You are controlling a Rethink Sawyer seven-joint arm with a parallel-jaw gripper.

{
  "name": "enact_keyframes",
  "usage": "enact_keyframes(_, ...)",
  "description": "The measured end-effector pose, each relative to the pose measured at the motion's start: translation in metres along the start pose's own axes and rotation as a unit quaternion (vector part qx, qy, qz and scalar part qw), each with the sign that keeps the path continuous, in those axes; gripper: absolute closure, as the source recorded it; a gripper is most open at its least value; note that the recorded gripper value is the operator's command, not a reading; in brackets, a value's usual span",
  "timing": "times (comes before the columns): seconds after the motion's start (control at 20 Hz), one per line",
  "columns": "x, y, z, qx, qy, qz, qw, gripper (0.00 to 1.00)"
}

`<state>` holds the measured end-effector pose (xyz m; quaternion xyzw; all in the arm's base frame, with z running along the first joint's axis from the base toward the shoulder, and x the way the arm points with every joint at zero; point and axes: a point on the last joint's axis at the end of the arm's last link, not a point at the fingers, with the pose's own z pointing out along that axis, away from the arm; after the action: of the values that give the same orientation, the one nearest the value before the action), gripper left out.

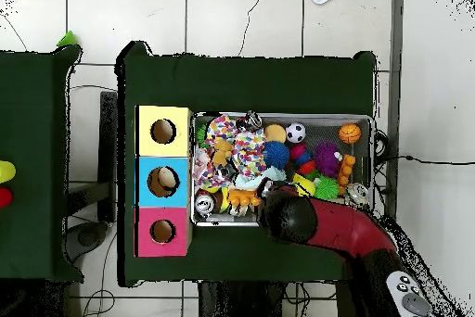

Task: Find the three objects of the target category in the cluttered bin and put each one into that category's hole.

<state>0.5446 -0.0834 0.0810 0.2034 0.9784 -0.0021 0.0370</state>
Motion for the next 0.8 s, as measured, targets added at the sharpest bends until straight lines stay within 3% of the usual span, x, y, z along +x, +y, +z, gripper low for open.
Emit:
enact_keyframes(0.45, -0.010, 0.016, -0.024, -0.019, 0.027, 0.000, 0.9994, 0.00)
enact_keyframes(0.8, -0.011, 0.034, -0.029, -0.031, 0.033, -0.009, 0.9989, 0.00)
